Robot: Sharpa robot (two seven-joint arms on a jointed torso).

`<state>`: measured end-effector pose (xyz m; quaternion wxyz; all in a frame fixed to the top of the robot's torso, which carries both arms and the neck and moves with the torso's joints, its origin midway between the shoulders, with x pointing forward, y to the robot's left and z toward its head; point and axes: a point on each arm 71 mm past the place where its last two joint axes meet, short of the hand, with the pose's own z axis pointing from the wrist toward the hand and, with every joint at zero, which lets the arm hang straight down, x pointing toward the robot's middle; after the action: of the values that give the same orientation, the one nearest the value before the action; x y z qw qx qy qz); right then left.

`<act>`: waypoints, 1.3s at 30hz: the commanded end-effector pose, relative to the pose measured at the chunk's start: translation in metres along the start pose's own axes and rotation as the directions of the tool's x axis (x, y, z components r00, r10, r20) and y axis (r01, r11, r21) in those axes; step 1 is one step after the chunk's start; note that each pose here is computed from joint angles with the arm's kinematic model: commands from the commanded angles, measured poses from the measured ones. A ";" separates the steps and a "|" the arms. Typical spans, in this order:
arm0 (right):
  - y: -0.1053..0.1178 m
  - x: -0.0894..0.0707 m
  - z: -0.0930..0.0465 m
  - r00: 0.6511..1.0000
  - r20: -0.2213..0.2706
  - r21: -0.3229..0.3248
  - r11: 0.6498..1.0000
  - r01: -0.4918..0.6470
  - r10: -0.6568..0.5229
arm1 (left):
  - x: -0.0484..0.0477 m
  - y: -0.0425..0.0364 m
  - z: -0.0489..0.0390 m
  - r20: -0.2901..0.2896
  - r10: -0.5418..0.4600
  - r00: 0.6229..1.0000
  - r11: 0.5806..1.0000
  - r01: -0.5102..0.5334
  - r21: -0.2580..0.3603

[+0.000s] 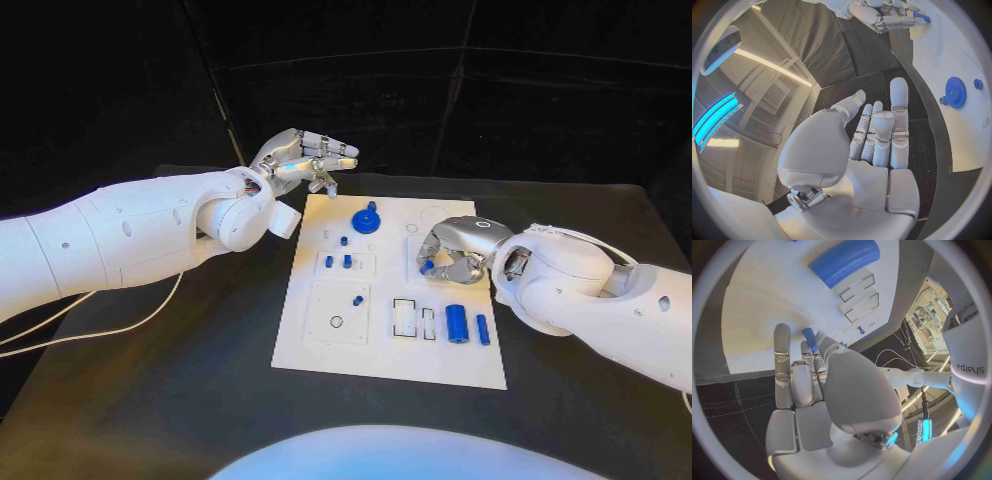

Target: Assemble the parts on the task board

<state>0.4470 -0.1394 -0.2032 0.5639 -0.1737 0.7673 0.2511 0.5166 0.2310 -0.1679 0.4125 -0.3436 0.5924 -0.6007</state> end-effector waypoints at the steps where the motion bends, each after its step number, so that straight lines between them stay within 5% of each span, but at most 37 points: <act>1: 0.000 0.000 0.001 0.999 -0.009 0.007 0.999 0.032 -0.032 | 0.0008 -0.0011 0.0005 -0.010 -0.008 1.000 1.000 0.008 0.003; 13: 0.001 -0.002 0.003 0.998 0.027 0.010 0.999 0.048 -0.048 | 0.0032 -0.0011 0.0005 -0.018 -0.011 1.000 1.000 0.011 0.000; 27: 0.011 -0.010 -0.006 0.993 0.122 -0.044 0.999 0.005 0.000 | 0.0021 -0.0011 0.0001 -0.016 -0.011 1.000 1.000 0.011 0.001; 39: 0.064 -0.018 -0.016 0.988 0.130 -0.206 0.977 -0.052 0.080 | 0.0042 -0.0007 0.0021 -0.022 -0.013 1.000 1.000 0.013 0.001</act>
<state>0.4077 -0.1019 -0.1746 0.5857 -0.1907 0.7132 0.3344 0.5167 0.2275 -0.1684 0.4073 -0.3426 0.5953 -0.6020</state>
